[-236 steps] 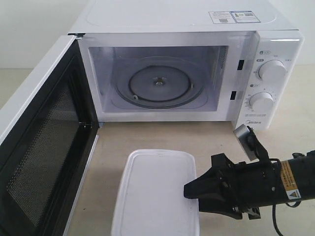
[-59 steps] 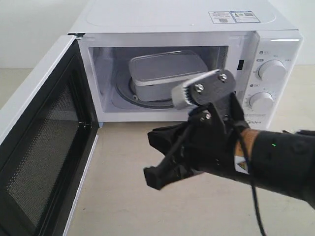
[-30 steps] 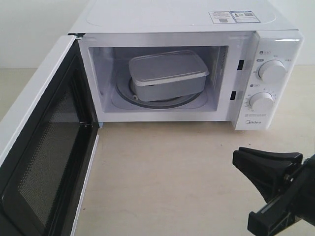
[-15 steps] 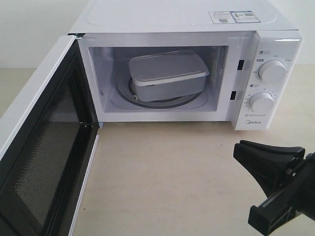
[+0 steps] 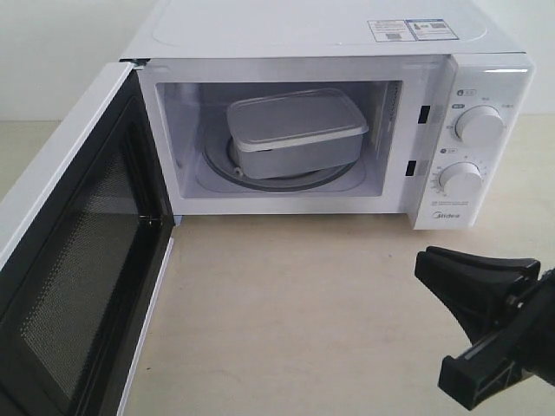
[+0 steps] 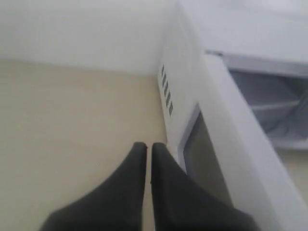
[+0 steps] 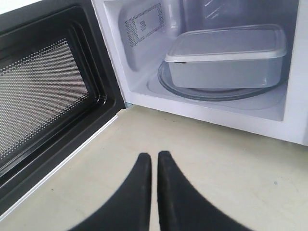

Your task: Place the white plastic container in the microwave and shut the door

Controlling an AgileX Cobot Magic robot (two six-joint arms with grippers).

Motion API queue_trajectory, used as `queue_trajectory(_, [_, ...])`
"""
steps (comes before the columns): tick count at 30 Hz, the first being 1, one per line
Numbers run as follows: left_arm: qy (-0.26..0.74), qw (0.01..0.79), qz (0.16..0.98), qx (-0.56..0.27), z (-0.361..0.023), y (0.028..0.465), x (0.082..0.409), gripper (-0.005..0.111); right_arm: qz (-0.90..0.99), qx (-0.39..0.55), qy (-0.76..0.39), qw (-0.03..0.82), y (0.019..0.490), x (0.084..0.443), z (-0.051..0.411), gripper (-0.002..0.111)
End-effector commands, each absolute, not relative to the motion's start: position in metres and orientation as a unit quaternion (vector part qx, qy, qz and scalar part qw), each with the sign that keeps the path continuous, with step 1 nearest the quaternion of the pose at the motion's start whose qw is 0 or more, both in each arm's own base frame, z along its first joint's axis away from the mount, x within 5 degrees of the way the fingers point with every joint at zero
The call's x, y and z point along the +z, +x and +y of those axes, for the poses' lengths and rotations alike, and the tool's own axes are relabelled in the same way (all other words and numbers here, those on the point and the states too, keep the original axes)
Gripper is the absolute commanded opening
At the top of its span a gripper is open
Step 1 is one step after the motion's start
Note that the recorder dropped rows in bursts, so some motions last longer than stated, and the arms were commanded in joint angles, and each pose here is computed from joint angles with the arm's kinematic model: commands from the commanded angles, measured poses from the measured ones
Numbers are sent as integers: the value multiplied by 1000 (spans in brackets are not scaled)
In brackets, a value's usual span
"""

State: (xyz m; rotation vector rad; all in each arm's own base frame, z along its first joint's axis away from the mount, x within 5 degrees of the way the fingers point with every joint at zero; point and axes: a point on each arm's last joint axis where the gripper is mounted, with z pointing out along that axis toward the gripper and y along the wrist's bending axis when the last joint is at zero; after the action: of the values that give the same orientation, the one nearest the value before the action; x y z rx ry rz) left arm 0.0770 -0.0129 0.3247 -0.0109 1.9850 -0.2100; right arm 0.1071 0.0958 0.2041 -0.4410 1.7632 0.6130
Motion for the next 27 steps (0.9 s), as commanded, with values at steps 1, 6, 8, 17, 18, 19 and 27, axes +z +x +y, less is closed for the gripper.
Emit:
queue_trajectory(1, [51,405,906,-110,-23,119,305,4,758,258,-185,569,106,201,94,0])
queue_trajectory(6, [153,272,928,-206,-45,151,329,4,771,248,-203,551,104,197,94,0])
queue_trajectory(8, [157,269,925,-216,-47,157,339,4,770,246,-206,551,104,197,94,0])
queue_trajectory(17, [159,216,935,-233,-49,167,330,4,764,249,-192,563,106,200,94,0])
queue_trajectory(18, [158,213,935,-237,-49,168,329,4,762,249,-191,567,106,200,94,0])
queue_trajectory(19, [157,211,935,-238,-50,169,328,4,759,248,-192,571,107,201,94,0])
queue_trajectory(27, [187,215,904,-318,-63,183,327,4,721,254,-169,622,110,213,92,0])
